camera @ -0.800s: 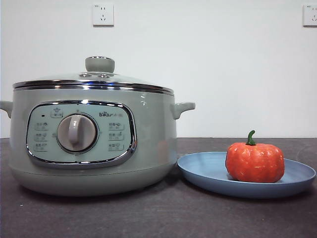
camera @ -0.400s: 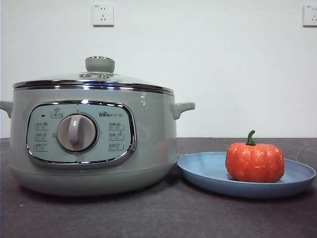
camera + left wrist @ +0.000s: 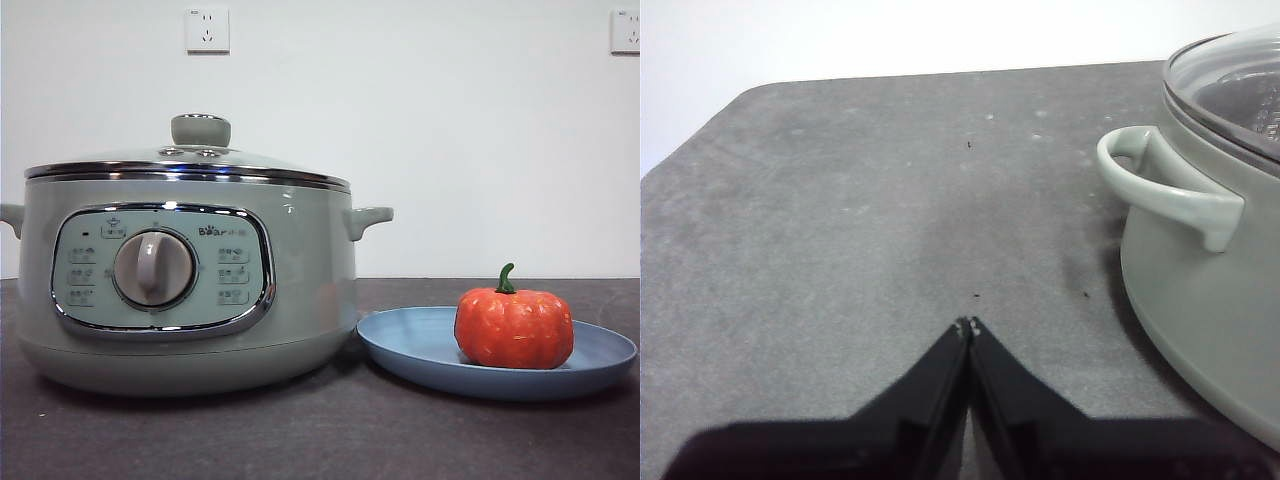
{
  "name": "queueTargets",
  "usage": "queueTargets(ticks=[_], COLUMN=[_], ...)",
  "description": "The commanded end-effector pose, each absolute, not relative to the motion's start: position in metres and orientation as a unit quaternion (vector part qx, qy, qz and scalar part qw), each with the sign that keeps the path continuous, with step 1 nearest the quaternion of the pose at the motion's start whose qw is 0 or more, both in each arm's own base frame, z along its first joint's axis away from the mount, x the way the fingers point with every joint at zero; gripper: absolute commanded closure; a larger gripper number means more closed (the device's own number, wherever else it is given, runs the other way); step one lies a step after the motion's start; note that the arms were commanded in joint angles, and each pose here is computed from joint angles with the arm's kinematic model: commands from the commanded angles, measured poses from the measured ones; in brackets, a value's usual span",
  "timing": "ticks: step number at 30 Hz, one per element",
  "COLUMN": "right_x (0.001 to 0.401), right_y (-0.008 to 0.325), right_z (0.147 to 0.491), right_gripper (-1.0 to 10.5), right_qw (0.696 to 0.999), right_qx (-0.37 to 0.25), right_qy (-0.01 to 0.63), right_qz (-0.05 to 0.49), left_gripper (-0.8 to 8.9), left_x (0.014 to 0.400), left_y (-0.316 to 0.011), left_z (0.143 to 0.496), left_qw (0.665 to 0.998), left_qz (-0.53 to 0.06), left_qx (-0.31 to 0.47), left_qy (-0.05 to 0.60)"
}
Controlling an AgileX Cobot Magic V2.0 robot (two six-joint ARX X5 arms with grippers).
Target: Take the pumpkin out from the steamer,put the pumpkin in the blue plate,close the lid
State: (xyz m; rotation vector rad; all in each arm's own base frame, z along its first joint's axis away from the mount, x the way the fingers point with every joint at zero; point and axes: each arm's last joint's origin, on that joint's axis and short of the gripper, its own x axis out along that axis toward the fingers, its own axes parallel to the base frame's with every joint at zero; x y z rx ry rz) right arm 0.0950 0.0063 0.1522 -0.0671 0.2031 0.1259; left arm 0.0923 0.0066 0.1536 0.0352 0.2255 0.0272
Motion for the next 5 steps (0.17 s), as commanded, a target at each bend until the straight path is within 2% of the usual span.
queueTargets(ticks=[1,5], right_x=[0.0953,0.0953], right_y=[0.006,0.006], right_z=[0.1489,0.1489], right_gripper=[9.5,9.5], right_qw=[0.992,0.992], right_qx=[-0.029,-0.029], right_qy=[0.108,0.108], right_qz=[0.06,0.06], left_gripper=[8.16,8.17], left_x=[0.0924,0.0924], left_y=[0.0069,0.0069], left_z=[0.1487,0.1486], left_qw=[0.992,0.992], left_qz=[0.015,0.015], left_qx=[0.013,0.013], left_qy=[0.124,0.124])
